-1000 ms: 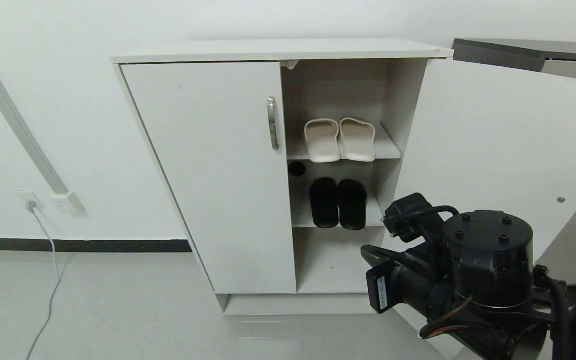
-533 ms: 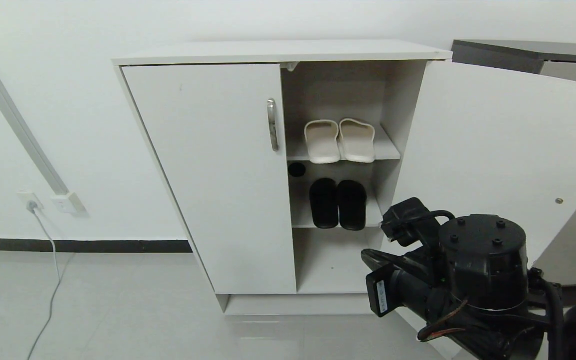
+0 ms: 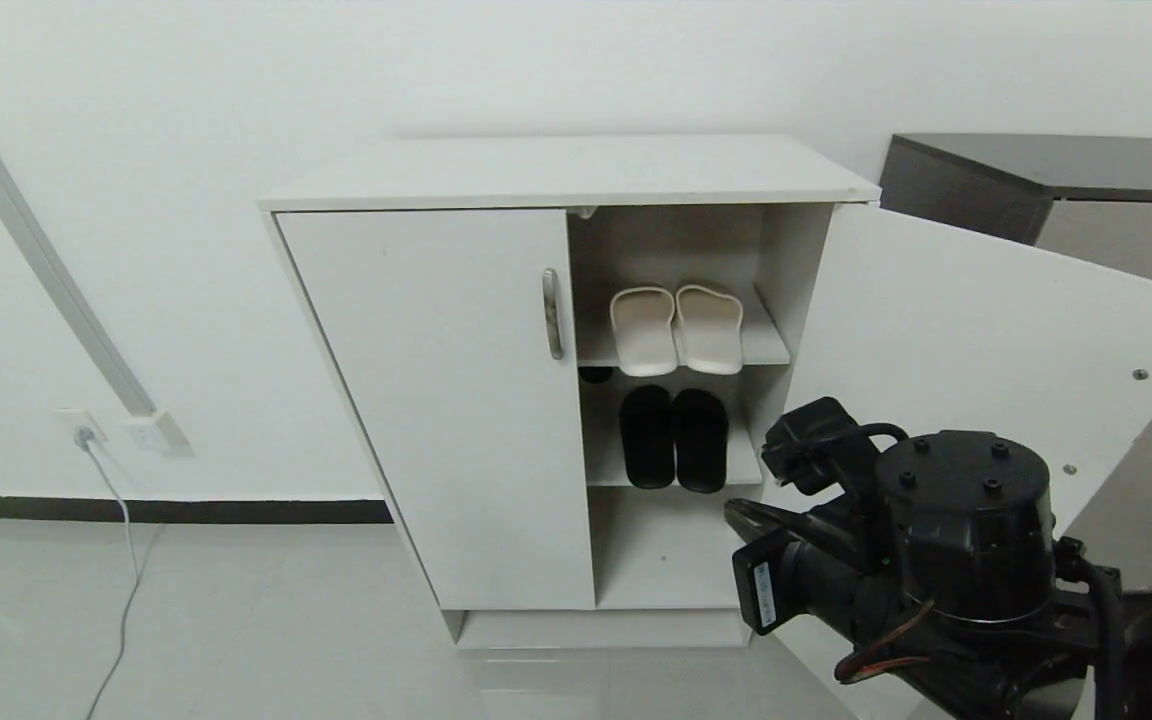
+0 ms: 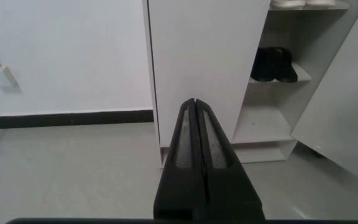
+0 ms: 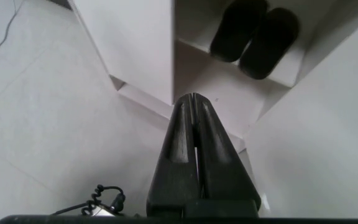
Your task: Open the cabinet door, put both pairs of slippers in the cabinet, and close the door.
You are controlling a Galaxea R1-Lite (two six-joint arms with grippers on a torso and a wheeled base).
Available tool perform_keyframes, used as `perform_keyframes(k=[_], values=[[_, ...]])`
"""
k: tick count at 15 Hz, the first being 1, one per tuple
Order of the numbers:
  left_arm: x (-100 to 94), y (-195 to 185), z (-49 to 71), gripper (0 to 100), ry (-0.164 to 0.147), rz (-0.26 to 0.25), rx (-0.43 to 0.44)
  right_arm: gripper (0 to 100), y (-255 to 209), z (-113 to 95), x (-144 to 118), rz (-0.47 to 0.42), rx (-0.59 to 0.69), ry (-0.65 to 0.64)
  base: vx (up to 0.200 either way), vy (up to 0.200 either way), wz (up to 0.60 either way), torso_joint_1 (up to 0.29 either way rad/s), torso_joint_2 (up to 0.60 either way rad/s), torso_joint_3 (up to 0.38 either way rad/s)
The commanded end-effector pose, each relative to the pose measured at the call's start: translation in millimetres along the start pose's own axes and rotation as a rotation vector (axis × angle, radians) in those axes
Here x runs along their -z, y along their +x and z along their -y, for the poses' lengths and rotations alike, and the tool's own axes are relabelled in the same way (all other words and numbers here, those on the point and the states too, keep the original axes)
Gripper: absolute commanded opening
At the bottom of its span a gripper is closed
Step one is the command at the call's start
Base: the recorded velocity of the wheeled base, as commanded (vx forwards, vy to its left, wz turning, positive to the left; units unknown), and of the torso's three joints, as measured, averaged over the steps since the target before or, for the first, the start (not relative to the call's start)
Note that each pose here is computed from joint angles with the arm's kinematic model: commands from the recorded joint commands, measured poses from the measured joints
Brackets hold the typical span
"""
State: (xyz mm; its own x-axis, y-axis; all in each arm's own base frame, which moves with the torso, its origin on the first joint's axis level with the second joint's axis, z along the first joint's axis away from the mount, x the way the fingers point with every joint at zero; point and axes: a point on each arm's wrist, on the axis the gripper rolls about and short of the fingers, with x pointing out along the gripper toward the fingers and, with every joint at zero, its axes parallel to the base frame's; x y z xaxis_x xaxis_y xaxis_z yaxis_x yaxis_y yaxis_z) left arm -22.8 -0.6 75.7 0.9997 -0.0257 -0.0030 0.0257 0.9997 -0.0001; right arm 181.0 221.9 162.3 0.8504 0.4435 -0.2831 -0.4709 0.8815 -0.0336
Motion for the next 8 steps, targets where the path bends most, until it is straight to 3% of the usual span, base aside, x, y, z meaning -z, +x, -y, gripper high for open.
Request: perform_keyframes(k=[1, 8], values=[[0.1, 0.0, 0.0, 0, 0.000, 0.000, 0.000, 0, 0.4, -0.7, 0.6, -0.002, -0.002, -0.002, 0.000, 0.000, 0.00, 0.100, -0.47, -0.359], [0.1, 0.0, 0.0, 0, -0.002, 0.000, -0.001, 0, -0.3, -0.7, 1.6, -0.005, -0.003, -0.003, 0.000, 0.000, 0.00, 0.136, -0.47, -0.336]])
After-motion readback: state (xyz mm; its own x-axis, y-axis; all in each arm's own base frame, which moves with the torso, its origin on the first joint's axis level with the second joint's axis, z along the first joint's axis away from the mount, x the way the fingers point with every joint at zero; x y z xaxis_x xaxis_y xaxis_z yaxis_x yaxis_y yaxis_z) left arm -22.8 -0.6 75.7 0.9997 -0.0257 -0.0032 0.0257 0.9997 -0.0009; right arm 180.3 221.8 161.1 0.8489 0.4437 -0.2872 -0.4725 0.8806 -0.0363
